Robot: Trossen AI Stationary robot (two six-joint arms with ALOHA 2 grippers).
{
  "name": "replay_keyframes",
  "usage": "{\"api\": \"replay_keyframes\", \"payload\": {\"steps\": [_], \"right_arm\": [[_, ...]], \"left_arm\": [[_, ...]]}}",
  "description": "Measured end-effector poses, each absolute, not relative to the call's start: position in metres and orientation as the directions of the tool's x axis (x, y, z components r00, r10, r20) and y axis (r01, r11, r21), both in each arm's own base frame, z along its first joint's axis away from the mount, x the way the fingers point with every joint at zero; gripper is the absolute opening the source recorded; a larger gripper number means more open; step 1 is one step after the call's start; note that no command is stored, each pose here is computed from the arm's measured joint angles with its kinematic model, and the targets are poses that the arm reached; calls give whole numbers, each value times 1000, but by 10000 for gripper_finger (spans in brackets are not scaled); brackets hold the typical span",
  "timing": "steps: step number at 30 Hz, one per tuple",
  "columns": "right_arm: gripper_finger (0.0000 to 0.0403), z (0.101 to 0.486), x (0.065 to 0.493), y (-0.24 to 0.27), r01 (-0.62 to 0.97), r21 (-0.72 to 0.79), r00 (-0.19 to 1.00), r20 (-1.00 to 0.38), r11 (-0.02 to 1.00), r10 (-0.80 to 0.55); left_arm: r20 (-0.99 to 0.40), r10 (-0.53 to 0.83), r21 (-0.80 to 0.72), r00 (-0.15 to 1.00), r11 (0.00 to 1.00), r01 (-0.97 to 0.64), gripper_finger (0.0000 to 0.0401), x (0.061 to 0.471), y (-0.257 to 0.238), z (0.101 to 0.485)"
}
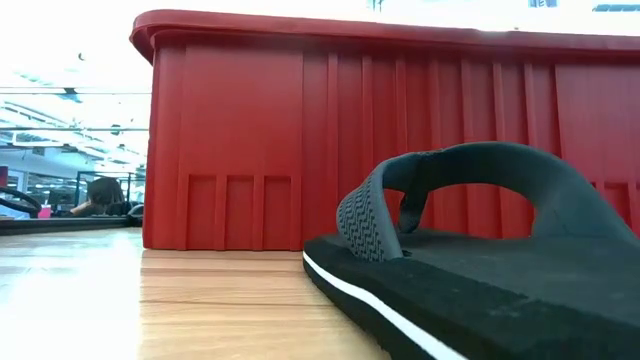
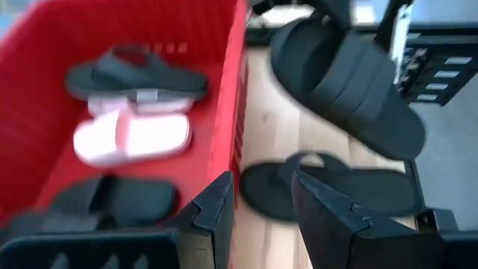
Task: Pick and place slides into bin
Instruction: Put the black slide into the red bin
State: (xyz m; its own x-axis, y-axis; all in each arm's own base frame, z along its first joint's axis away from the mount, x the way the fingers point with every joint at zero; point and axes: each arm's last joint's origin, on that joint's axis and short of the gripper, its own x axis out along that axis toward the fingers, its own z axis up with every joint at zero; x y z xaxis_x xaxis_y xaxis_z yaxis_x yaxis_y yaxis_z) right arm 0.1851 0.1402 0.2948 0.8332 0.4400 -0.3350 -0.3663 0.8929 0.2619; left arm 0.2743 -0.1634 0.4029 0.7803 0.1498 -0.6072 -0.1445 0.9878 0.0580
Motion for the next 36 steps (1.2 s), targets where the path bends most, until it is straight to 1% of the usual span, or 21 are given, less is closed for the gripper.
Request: {"api": "replay_keyframes", "payload": {"steps": [5, 8, 11, 19, 29, 36], "right_arm": [[1, 314, 193, 132, -342, 227, 873, -282, 912, 397], [1, 323, 197, 127, -333, 207, 887, -261, 920, 380], [1, 326, 197, 123, -317, 191, 886, -291, 929, 362], [1, 300, 199, 121, -256, 179, 824, -473, 950, 312], [1, 298, 199, 120, -258, 172, 824, -475, 951, 309], [0, 298, 192, 125, -286, 171, 802, -496, 943, 333]], "left_arm": [[-517, 127, 146, 846, 988, -58, 134, 282, -169, 411], [-500, 121, 169, 857, 985, -41, 134, 283, -170, 413], [-492, 124, 173, 861, 984, -43, 134, 284, -170, 414], [-497, 111, 166, 861, 986, -31, 134, 284, -170, 414], [-498, 108, 162, 860, 986, -30, 134, 284, -170, 414], [-504, 103, 105, 857, 993, -57, 134, 284, -173, 408]]}}
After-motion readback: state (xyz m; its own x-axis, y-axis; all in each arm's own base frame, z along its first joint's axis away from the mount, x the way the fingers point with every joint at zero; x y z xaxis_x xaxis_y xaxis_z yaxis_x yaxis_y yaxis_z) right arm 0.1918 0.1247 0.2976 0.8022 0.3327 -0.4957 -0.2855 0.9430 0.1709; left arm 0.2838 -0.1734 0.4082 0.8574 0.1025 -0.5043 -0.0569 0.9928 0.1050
